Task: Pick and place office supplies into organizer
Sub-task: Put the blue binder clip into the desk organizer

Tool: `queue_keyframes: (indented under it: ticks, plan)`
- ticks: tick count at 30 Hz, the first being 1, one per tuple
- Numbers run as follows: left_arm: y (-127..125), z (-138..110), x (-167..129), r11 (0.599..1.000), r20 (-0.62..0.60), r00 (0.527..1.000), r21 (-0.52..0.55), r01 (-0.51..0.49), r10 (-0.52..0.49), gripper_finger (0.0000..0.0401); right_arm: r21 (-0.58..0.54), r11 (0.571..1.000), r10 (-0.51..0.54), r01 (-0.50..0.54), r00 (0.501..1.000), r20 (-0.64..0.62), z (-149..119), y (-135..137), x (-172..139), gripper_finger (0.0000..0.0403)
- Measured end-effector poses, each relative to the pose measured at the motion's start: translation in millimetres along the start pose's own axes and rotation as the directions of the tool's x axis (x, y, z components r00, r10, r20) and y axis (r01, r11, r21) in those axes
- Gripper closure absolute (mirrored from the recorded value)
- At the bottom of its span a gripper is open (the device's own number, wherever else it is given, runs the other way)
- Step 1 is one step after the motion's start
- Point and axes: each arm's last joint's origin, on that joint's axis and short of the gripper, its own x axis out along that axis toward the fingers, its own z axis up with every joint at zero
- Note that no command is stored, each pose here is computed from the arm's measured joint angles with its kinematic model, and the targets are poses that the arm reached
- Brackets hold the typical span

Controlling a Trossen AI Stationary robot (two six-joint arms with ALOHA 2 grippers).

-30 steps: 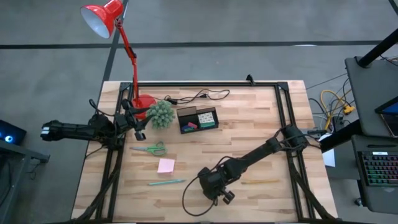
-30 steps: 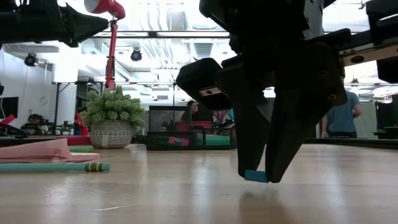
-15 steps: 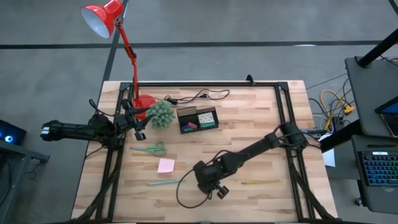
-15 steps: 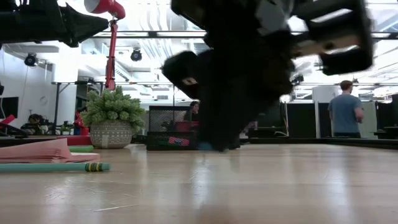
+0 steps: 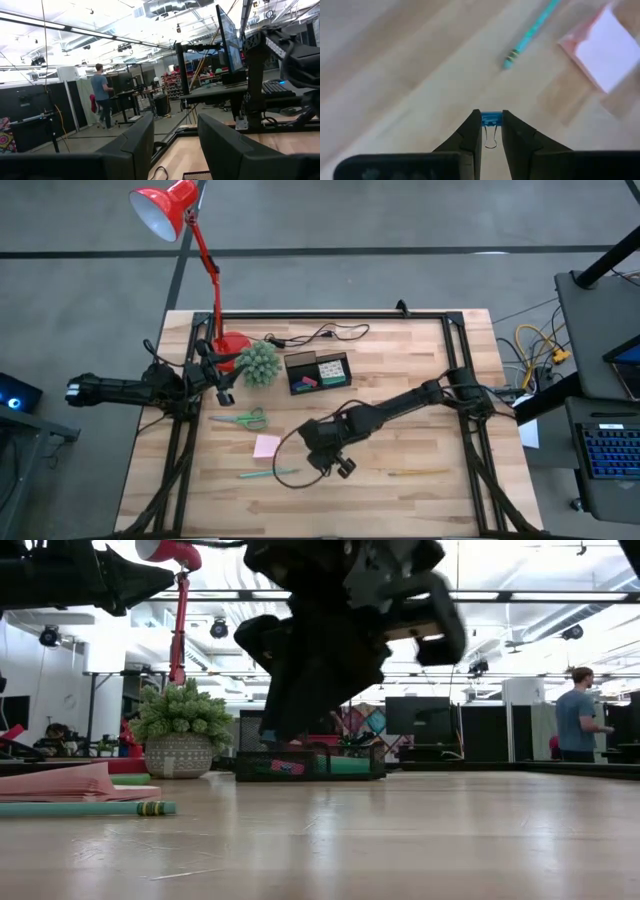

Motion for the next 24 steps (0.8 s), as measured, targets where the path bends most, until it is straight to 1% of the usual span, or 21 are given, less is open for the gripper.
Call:
queue_keyframes:
  ticks: [9, 16, 18, 24]
  plan:
    - [0.0, 0.0, 0.0, 1.0, 0.0, 1.0, 0.0, 0.0, 0.0, 0.0262, 0.004, 0.998, -0.063, 0.063, 0.998, -0.008, -20.5, -39.4, -11.0, 0.0349]
    - [0.0, 0.0, 0.0, 1.0, 0.0, 1.0, 0.0, 0.0, 0.0, 0.0262, -0.002, 0.985, -0.175, 0.175, 0.983, -0.047, -35.5, -71.7, -24.2, 0.0349]
    - [0.0, 0.0, 0.0, 1.0, 0.0, 1.0, 0.0, 0.0, 0.0, 0.0262, -0.011, 0.981, -0.194, 0.193, 0.98, -0.048, -39.8, -80.8, -28.6, 0.0349]
    - [0.1, 0.1, 0.0, 1.0, 0.0, 1.0, 0.0, 0.0, 0.0, 0.0262, 0.038, 0.969, -0.243, 0.245, 0.969, -0.05, -55.6, -106.3, -40.8, 0.0349]
